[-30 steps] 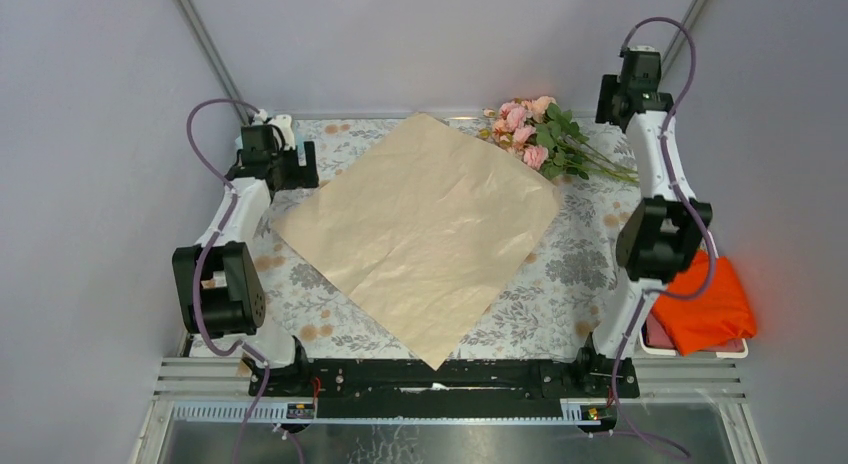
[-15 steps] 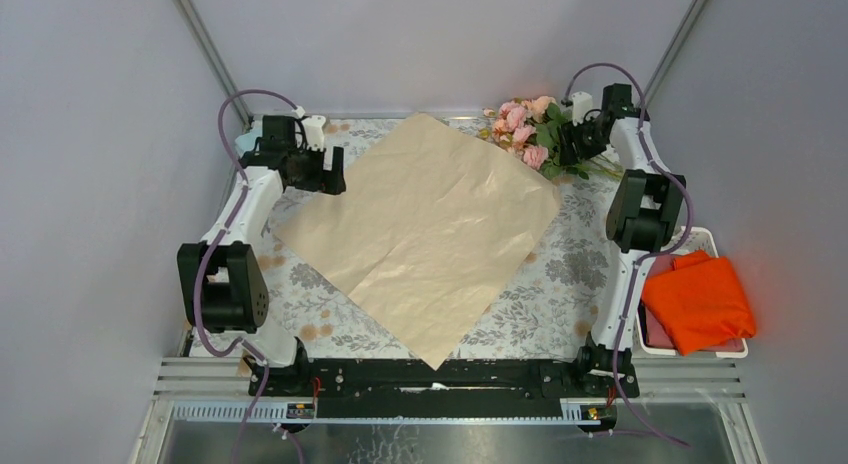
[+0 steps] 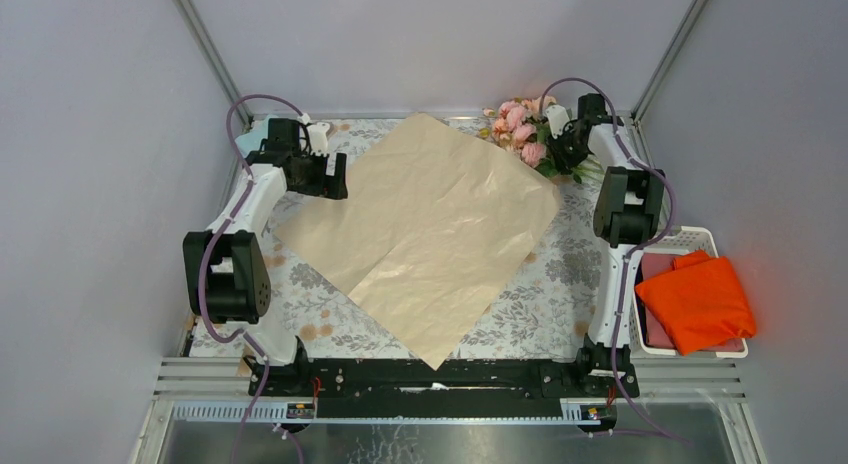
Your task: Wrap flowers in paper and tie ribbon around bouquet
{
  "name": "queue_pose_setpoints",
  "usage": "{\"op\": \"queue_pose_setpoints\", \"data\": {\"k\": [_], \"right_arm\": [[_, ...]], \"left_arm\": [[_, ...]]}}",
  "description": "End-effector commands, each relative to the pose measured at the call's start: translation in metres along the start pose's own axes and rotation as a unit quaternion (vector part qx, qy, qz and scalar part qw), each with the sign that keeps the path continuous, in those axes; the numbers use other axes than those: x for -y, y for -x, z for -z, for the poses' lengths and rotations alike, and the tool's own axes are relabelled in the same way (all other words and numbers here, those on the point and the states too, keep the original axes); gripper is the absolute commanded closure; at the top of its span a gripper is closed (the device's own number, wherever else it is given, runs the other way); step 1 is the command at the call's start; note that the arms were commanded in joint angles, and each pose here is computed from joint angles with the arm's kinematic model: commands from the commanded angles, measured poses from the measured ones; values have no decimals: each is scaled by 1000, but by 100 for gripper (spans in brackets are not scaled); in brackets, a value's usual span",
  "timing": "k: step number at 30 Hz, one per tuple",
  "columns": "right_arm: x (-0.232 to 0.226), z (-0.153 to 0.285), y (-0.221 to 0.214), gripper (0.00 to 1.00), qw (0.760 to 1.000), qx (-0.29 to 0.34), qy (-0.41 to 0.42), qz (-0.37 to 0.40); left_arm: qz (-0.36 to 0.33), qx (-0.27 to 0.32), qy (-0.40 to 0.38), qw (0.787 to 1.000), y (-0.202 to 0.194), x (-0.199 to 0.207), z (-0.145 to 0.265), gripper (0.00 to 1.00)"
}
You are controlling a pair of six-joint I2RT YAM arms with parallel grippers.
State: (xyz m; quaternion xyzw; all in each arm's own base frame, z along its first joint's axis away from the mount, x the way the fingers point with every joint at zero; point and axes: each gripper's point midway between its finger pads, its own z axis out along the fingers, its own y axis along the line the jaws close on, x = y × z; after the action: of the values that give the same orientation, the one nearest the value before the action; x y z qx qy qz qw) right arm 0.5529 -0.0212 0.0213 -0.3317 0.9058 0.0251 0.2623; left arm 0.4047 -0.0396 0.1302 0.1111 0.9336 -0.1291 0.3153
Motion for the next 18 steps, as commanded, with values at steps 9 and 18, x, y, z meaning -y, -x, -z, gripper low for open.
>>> {"op": "queue_pose_setpoints", "data": {"k": [9, 18], "right_arm": [[45, 119, 89, 100, 981, 119, -148, 50], [33, 266, 141, 100, 923, 296, -242, -36]], "left_arm": [[-14, 15, -2, 1000, 10, 3, 11, 1], [-32, 40, -8, 999, 14, 12, 31, 1]]}}
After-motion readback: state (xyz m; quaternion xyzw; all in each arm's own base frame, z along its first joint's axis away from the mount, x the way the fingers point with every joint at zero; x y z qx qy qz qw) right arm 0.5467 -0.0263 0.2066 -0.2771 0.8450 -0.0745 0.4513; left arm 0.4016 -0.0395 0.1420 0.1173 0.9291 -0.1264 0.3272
